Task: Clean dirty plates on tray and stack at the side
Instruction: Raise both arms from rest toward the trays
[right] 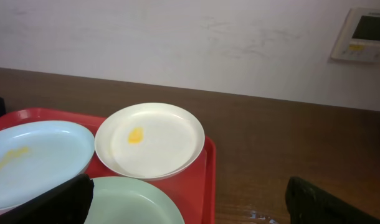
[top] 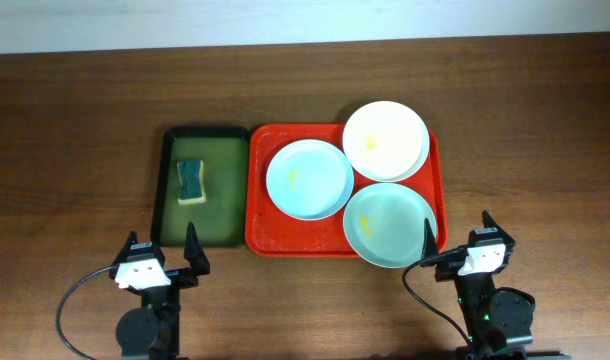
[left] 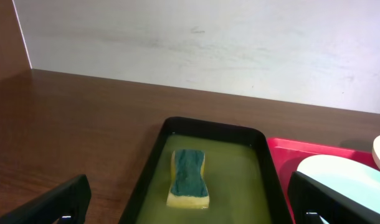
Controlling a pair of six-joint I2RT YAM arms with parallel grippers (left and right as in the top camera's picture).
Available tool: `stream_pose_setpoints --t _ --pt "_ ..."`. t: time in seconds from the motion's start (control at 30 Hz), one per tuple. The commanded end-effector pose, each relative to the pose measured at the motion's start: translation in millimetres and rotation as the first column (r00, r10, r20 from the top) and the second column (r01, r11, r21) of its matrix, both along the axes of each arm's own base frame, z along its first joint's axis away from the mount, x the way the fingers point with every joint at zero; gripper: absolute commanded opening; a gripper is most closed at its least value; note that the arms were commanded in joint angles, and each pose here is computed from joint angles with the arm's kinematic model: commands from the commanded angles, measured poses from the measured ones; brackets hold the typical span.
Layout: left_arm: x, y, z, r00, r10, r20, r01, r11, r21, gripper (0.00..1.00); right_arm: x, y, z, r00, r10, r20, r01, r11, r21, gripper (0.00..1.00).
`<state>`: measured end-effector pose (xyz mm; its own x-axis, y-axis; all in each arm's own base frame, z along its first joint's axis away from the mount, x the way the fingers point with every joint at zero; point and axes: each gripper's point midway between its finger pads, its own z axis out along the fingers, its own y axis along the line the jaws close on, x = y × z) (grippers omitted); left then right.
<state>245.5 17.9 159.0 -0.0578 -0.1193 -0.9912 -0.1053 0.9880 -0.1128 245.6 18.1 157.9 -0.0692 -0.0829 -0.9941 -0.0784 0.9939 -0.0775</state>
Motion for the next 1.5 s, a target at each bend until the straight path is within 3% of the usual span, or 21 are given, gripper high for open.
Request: stream_pose_setpoints --t 0.0,1.47 --pt "-0.5 2.9 -0.5 1.0 0.014 -0.002 -0.014 1.0 0.017 0.99 -0.2 0.9 -2.9 1.0 0.004 -0.007 -0.004 1.0 0.006 0.99" --pt "0.3 -2.3 3.8 1.0 -0.016 0.015 0.016 1.0 0.015 0.99 -0.2 1.0 -2.8 1.0 0.004 -0.006 -0.004 1.0 0.007 0.99"
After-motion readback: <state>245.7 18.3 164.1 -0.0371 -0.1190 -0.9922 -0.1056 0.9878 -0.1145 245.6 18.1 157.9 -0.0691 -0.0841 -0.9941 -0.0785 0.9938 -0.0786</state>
